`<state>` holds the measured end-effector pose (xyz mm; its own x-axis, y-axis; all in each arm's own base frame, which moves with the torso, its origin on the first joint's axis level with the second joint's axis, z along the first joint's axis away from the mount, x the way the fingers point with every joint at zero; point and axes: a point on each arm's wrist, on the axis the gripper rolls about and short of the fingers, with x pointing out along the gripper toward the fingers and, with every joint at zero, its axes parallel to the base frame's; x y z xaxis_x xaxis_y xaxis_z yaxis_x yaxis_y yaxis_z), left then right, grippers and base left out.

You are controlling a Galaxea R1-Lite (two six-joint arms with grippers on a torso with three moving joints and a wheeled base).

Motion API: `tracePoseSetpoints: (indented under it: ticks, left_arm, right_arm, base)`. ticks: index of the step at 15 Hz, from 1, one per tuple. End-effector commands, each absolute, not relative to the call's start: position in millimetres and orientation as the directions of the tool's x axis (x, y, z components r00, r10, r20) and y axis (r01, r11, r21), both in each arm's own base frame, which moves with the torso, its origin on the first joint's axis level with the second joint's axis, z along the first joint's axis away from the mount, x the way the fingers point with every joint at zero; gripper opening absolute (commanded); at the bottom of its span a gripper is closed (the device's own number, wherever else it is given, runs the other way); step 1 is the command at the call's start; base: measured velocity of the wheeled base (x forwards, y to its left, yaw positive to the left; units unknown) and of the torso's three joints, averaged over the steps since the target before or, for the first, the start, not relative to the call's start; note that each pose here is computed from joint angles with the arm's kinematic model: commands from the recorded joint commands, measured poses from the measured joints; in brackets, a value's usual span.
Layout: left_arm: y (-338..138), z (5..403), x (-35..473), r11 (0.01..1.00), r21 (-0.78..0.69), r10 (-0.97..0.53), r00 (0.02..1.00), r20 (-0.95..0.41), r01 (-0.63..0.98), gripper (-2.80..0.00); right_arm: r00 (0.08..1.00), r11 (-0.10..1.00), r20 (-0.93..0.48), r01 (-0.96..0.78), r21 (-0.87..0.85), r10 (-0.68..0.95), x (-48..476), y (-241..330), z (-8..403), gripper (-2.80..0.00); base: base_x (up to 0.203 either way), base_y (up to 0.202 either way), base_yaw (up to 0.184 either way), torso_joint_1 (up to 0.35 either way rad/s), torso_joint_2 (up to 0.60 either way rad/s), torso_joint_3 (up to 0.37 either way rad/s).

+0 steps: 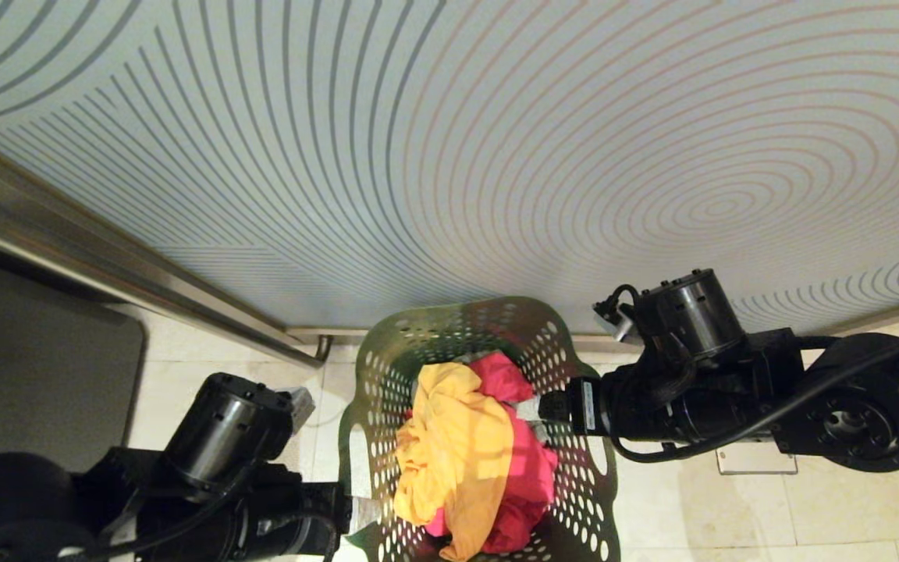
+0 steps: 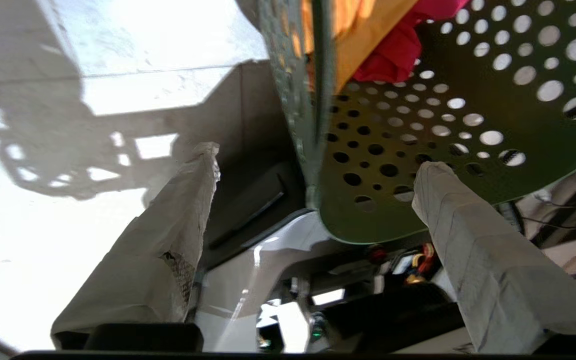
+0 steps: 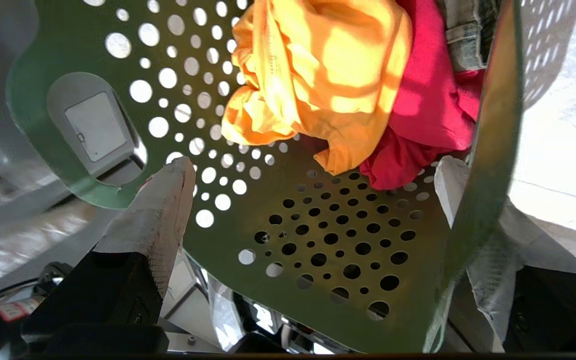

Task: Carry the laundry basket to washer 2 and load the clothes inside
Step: Pick up the clothes basket and put it beside the washing machine

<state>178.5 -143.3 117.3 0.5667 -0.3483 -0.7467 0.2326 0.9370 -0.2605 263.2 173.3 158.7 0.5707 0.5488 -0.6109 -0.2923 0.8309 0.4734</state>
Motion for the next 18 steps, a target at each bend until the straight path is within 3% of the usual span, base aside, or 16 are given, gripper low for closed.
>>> tracePoseSetpoints:
  ticks: [1,18]
  left_arm:
    - [-156.0,109.2,180.3,0.93,-0.276,-0.366,0.558,-0.745,0.241,0.0]
    - [-187.7,76.6,212.3,0.909,-0.338,-0.415,0.607,-0.678,0.245,0.0]
  right_arm:
    - [0.567,0.825,-0.608,-0.29,0.485,0.556,261.8,175.1,159.5,0.0]
    - [0.586,0.827,-0.595,-0.28,0.488,0.549,284.7,186.0,101.1,0.0]
  base:
    - [0.0,0.0,0.0,0.0,0.0,0.0]
    - [0.0,0.0,0.0,0.0,0.0,0.0]
